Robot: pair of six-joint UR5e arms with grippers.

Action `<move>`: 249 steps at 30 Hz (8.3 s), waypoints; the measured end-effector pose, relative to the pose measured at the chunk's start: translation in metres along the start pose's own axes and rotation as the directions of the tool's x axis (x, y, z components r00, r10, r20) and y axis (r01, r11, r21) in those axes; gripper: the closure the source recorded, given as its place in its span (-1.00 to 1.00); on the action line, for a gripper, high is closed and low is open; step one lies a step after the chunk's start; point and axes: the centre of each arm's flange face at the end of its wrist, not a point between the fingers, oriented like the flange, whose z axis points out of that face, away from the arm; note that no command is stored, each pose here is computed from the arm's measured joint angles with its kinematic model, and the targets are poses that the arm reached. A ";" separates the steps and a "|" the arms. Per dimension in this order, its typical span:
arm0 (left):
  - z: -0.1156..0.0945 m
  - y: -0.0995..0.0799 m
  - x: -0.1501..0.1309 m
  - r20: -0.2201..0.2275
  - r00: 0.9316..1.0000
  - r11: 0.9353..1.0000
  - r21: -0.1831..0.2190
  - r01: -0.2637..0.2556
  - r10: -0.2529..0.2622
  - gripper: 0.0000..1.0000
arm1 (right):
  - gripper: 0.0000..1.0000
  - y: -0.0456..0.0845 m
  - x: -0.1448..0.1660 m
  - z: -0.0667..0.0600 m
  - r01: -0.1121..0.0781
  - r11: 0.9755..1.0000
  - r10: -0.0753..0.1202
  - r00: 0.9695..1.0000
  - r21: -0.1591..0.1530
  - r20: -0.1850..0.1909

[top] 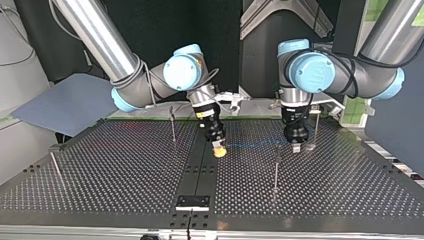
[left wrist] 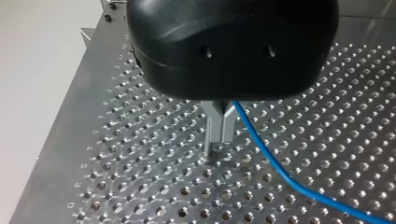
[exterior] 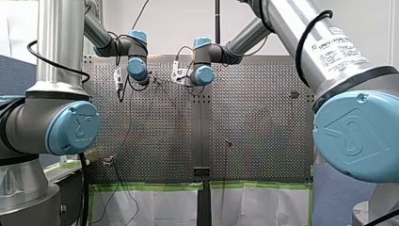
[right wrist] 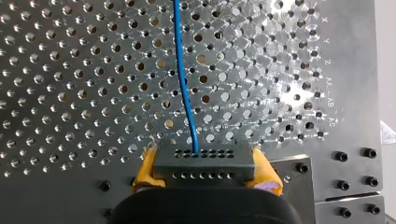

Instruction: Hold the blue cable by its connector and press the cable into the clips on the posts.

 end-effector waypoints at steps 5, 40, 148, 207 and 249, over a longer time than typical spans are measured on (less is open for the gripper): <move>-0.003 -0.003 0.001 -0.010 1.000 1.000 0.004 -0.003 0.003 1.00 | 1.00 -0.001 0.003 0.002 0.000 1.000 0.000 1.000 0.003 -0.006; 0.051 0.009 0.007 0.009 0.997 0.992 0.099 0.075 -0.076 1.00 | 1.00 0.023 0.000 0.016 0.000 1.000 -0.001 1.000 -0.016 -0.012; -0.039 0.002 -0.039 -0.239 0.968 0.985 0.131 0.108 -0.074 -1.00 | 1.00 0.058 -0.007 0.046 0.002 1.000 -0.002 1.000 -0.028 -0.009; -0.050 -0.073 -0.024 -0.100 0.991 0.980 0.187 -0.072 0.091 -1.00 | 1.00 0.070 0.006 0.042 -0.003 0.999 0.003 1.000 -0.047 0.006; 0.027 -0.114 0.001 0.052 0.999 0.999 0.041 -0.004 0.001 0.07 | 1.00 0.090 0.006 0.045 -0.001 0.997 0.002 1.000 -0.074 0.006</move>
